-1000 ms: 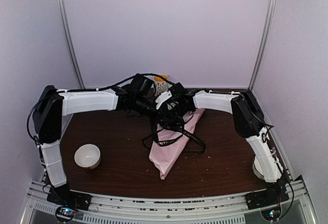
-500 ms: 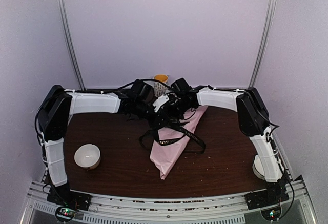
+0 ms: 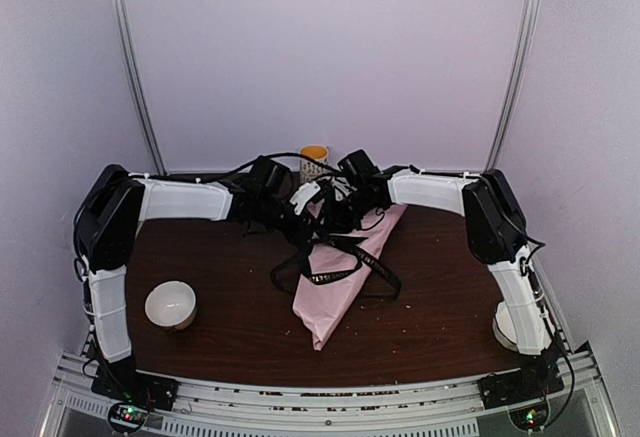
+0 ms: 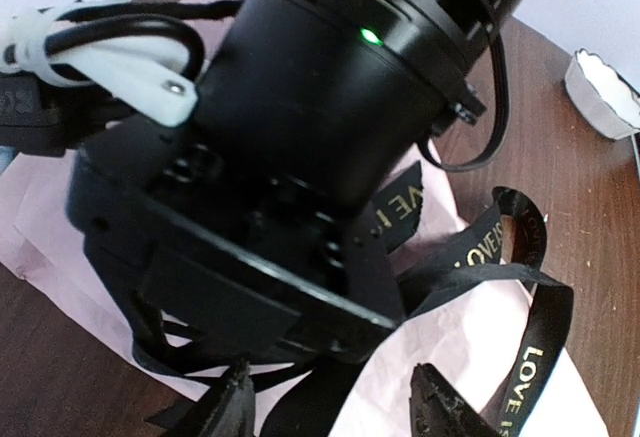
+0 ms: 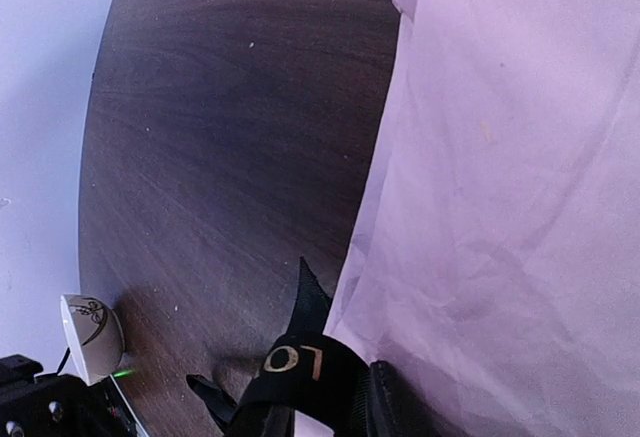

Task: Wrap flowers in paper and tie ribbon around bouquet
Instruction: Cross the ribbon over the folded bouquet.

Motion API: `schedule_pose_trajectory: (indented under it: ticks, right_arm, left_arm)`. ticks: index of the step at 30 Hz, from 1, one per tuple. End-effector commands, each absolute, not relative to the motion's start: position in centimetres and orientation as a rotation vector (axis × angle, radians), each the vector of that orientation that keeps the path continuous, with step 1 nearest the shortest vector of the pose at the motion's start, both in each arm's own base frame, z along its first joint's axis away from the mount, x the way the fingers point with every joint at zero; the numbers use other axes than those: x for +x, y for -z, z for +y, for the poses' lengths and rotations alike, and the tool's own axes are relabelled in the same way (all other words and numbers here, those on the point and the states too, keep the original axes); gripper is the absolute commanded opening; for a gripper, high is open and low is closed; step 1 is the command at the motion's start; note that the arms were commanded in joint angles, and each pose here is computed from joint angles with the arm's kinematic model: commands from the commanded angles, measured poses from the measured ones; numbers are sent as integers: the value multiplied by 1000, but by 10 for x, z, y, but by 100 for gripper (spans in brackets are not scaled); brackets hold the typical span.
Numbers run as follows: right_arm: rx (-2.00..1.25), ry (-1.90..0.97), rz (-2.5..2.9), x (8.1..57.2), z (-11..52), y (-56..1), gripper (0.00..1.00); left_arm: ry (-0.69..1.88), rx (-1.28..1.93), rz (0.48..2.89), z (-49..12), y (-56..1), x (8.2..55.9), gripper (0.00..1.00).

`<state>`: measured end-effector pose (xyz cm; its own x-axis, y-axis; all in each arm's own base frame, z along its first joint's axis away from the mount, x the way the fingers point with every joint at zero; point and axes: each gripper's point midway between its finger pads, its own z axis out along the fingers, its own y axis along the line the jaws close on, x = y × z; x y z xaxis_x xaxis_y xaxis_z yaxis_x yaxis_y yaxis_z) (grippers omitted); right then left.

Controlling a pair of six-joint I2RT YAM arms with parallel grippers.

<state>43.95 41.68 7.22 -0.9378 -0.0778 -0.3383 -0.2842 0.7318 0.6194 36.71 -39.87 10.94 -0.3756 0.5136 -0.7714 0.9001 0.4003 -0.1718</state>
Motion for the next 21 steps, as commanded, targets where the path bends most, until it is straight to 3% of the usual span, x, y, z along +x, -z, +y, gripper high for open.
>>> schedule_pose_trajectory:
  ticks: [1, 10, 12, 21]
  right_arm:
    - [-300, -1052, 2630, 434, 421, -82, 25]
    - [-300, -1054, 2630, 434, 420, -82, 22]
    - [-299, -1053, 2630, 434, 420, -82, 21]
    - [-294, -1062, 2623, 434, 421, -82, 19]
  left_arm:
    - [979, 1103, 1948, -391, -138, 370, 59]
    - [1147, 752, 2060, -363, -133, 409, 63]
    - [1168, 744, 2073, -365, -130, 411, 67]
    - [1111, 786, 2199, -364, -91, 413, 70]
